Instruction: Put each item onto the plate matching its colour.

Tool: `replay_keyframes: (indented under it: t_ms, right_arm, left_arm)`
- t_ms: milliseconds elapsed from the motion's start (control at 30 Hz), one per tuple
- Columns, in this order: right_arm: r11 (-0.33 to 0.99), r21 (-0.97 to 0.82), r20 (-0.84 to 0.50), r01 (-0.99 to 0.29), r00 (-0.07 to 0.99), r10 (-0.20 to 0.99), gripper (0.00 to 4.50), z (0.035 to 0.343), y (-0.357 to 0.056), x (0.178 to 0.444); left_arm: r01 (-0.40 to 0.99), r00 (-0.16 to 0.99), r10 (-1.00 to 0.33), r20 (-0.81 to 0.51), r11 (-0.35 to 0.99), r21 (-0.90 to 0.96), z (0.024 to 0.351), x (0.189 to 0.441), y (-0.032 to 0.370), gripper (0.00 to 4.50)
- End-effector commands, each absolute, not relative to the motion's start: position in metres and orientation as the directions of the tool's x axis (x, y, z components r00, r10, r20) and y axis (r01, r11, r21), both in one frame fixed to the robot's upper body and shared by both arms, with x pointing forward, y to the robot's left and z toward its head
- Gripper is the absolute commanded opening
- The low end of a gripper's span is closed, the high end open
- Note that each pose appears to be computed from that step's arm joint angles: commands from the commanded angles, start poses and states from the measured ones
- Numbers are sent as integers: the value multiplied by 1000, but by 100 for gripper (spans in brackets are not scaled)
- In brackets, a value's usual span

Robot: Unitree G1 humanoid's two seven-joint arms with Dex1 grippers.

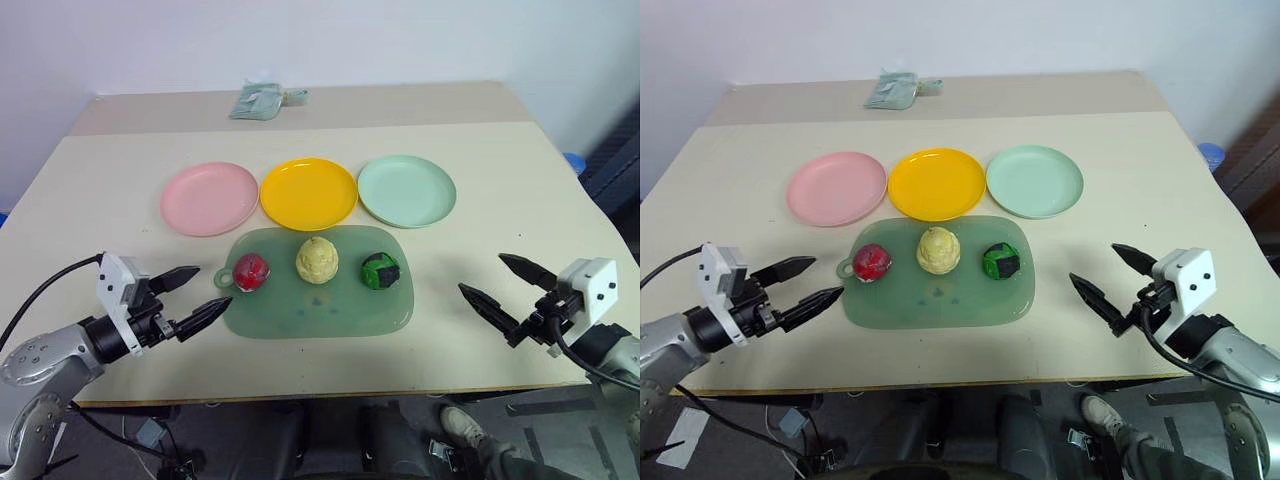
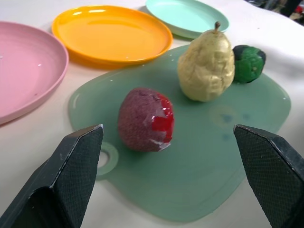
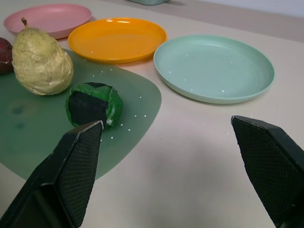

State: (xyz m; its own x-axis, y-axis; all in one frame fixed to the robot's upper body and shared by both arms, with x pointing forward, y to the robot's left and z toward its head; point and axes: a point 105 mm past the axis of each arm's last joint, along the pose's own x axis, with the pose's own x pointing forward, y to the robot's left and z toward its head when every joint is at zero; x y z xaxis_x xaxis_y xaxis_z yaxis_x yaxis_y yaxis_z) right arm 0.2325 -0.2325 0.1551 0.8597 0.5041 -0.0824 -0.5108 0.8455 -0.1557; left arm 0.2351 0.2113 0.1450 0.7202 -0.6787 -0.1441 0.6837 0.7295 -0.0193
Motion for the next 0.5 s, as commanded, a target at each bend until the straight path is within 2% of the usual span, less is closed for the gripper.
replay_keyframes:
  t_ms: [33,233,367,500]
  right_arm:
    - [840,-174,-59,-513,857,511,443,159,-231,231]
    - [835,-180,-50,-520,853,520,443,162,-228,233]
    - [812,-184,-46,-553,831,555,443,165,-217,237]
    - [784,-181,-10,-594,798,603,443,177,-200,244]
  left_arm:
    - [706,703,-700,-126,708,1,151,233,208,450]
    - [639,769,-635,-79,767,55,152,240,214,450]
    - [612,787,-609,-103,791,3,151,247,211,450]
    - [626,776,-627,-62,779,-38,158,253,203,450]
